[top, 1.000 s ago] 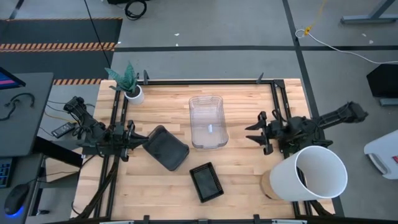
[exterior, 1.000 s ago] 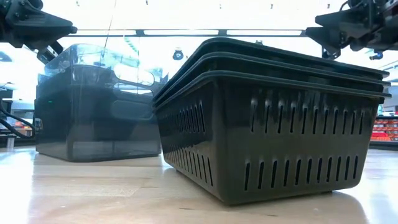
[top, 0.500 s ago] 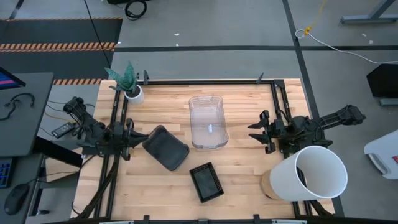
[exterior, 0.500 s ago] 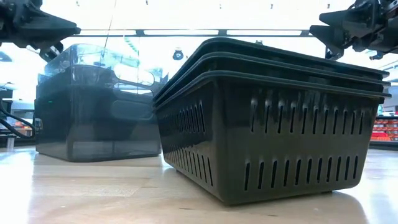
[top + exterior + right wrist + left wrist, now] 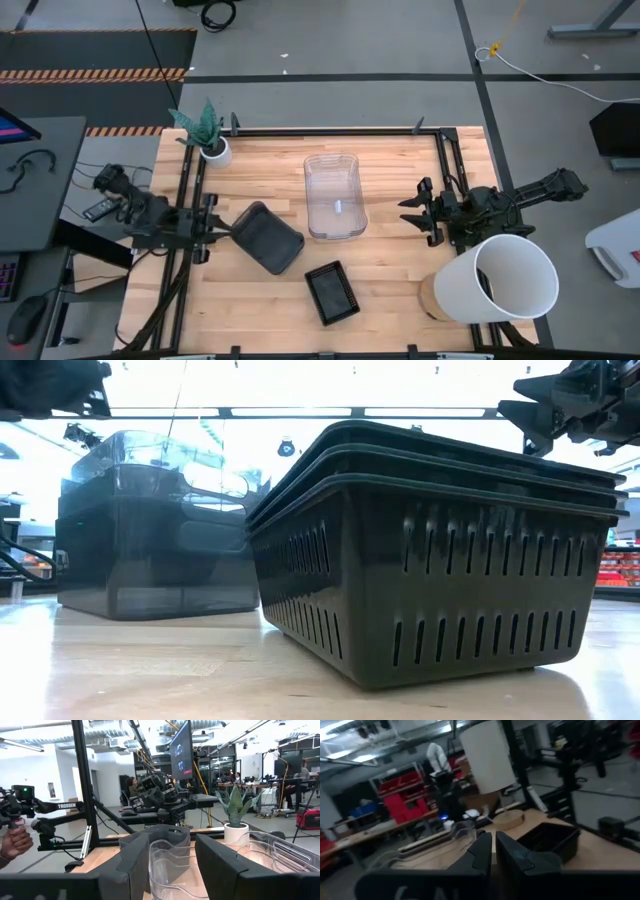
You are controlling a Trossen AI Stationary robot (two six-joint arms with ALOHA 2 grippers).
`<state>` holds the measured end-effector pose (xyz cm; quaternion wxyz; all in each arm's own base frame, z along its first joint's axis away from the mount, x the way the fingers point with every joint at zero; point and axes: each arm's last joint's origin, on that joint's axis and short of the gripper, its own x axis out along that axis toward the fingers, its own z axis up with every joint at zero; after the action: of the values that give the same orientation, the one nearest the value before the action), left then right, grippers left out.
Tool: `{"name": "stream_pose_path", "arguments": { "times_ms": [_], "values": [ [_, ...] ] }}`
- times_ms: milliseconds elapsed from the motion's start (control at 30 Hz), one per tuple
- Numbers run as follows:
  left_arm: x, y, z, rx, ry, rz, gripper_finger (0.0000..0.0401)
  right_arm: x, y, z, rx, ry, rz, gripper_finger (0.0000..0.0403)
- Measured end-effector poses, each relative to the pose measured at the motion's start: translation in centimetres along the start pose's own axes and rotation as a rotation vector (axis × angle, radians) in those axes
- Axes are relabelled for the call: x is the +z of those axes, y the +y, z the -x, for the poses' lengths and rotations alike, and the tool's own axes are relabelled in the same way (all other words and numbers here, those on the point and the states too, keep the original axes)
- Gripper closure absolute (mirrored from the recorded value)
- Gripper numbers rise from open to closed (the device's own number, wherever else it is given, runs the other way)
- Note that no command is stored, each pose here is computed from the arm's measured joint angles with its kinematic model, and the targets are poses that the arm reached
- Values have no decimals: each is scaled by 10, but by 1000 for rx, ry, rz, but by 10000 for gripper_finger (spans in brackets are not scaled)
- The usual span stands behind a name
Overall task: Stack baskets by color
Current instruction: Return to Home Position
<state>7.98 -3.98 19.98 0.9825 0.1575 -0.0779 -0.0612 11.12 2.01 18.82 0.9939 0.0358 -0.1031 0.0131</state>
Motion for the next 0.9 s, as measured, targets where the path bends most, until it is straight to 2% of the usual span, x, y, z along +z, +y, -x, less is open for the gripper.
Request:
{"name": "stream_pose_path", "arguments": {
  "times_ms": [133, 300, 567, 733, 900],
  "values": [
    [-3, 5, -3, -82, -32, 36, 368, 0, 0, 0, 0, 0, 1, 237],
    [-7, 15, -6, -112, -29, 110, 363, 0, 0, 0, 0, 0, 2, 238],
    [-10, 24, -6, -74, -20, 178, 372, 0, 0, 0, 0, 0, 2, 237],
    [-10, 24, -6, -78, -16, 283, 371, 0, 0, 0, 0, 0, 2, 238],
    [-10, 24, -6, -79, -12, 290, 365, 0, 0, 0, 0, 0, 2, 238]
  ]
}}
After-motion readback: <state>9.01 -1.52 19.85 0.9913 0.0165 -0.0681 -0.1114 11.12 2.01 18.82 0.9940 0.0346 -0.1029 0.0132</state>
